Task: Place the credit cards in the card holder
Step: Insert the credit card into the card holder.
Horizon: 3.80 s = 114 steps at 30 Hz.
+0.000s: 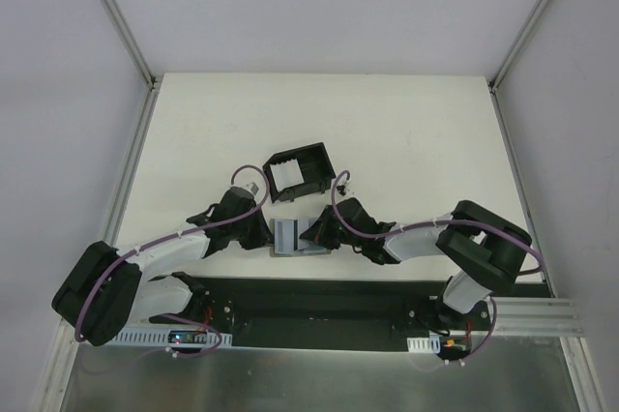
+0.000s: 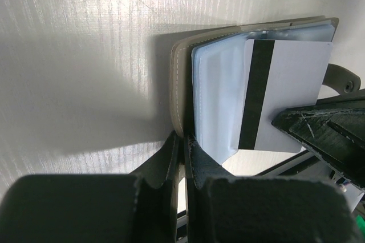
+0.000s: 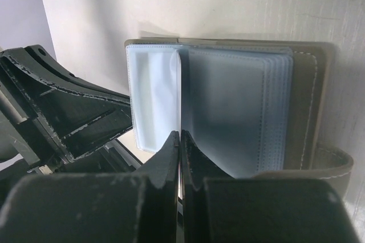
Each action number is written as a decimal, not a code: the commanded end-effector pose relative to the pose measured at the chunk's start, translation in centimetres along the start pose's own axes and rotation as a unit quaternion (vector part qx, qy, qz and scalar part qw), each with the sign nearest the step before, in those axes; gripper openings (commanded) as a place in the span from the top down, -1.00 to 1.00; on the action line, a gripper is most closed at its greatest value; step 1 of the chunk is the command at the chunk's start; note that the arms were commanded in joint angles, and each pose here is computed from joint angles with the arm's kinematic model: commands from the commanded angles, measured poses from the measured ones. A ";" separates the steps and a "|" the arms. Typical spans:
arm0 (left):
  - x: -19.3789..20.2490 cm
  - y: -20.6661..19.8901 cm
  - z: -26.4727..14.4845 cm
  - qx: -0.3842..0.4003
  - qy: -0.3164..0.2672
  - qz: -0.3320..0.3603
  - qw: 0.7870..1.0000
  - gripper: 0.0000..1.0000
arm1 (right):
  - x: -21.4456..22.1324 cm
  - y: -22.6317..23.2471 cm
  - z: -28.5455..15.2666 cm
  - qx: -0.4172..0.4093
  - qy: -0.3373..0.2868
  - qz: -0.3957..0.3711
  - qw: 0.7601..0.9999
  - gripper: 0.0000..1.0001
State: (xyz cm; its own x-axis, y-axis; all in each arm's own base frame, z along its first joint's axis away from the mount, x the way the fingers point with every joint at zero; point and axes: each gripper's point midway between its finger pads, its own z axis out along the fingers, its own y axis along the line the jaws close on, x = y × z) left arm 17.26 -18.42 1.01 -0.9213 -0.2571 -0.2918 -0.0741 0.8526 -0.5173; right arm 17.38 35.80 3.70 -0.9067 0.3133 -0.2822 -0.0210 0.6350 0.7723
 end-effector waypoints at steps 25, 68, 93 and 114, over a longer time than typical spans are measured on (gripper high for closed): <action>2.0 4.2 0.2 -0.087 0.032 0.010 0.996 1.00 | 2.4 -0.1 0.9 -0.017 0.093 0.035 0.995 0.99; 2.5 4.0 -0.3 -0.068 0.029 0.009 0.997 1.00 | 0.5 1.3 0.0 0.108 0.081 -0.167 0.977 -0.20; 2.5 3.9 -0.3 -0.066 0.028 0.010 0.997 1.00 | 0.7 3.9 1.6 0.063 0.090 -0.179 0.978 -0.17; 2.6 4.2 -0.3 -0.070 0.028 0.010 0.997 1.00 | 0.5 5.5 2.5 0.020 0.076 -0.208 0.975 -0.10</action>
State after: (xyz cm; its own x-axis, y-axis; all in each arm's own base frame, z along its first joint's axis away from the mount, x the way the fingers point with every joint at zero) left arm 16.99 -18.20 1.13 -0.9189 -0.2552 -0.3009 -0.0663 0.8517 -0.5199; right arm 17.35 40.14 5.01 -0.8997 -0.0837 -0.4285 -0.3434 0.7417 0.5762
